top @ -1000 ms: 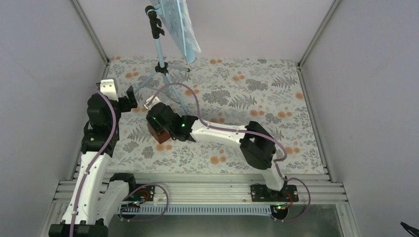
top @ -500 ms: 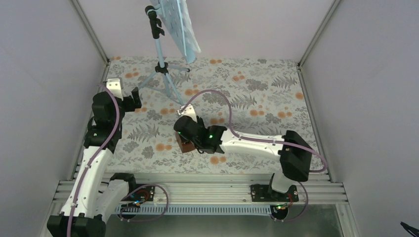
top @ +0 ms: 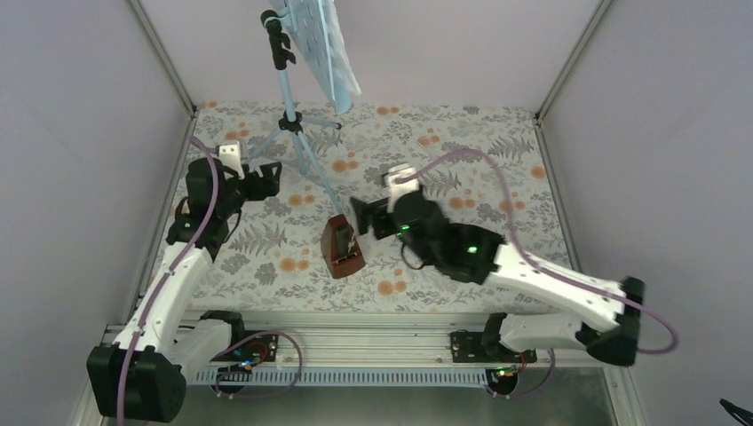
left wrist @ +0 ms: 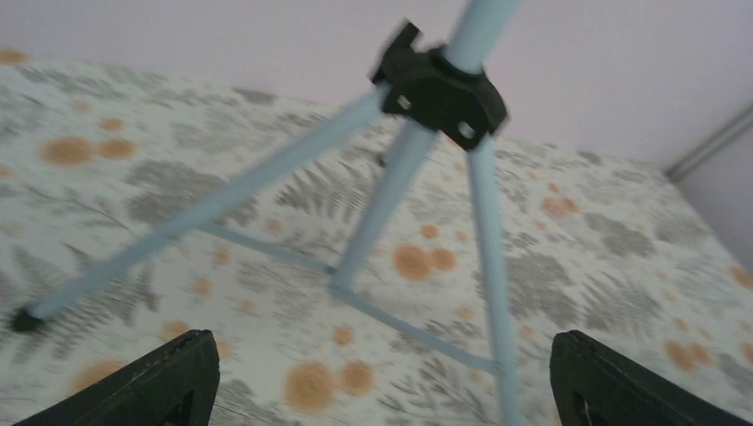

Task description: Pack up the instrument practice props

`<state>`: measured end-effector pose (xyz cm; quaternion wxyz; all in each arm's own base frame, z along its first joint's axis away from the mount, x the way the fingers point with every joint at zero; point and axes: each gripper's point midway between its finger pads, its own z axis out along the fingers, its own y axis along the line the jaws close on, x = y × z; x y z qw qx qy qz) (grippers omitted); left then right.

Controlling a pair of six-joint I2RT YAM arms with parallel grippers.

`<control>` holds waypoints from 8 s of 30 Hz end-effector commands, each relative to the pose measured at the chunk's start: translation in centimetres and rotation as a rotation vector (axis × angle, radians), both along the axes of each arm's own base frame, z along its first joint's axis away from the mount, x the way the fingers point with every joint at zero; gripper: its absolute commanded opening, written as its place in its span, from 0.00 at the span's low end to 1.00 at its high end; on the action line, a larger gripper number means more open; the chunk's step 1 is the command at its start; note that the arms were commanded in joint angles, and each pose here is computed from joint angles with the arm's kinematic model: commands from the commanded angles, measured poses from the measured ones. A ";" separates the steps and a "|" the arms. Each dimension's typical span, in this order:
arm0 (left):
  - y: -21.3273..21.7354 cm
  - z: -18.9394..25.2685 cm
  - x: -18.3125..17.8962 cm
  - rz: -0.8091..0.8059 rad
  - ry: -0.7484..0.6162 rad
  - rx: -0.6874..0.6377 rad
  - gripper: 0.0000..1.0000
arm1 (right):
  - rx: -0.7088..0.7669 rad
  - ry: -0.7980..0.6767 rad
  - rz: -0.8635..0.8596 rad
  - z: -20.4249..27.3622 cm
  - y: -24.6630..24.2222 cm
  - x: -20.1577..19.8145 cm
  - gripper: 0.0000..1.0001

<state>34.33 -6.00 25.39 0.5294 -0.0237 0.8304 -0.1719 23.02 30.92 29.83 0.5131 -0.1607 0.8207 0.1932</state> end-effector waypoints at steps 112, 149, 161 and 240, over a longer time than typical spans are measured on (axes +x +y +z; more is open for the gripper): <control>-14.5 9.0 -3.4 -0.505 -0.397 0.199 1.00 | 0.204 -0.371 0.637 -9.1 -2.4 -3.9 0.99; -14.9 9.2 -3.8 -0.533 -0.394 0.169 0.99 | 0.142 -0.297 0.347 -12.0 -5.0 0.3 0.93; -15.0 9.1 -3.8 -0.535 -0.392 0.169 1.00 | 0.144 -0.297 0.328 -12.2 -5.5 0.2 0.92; -15.4 9.0 -4.2 -0.565 -0.393 0.159 1.00 | 0.207 -0.210 0.384 -12.5 -4.0 1.6 0.61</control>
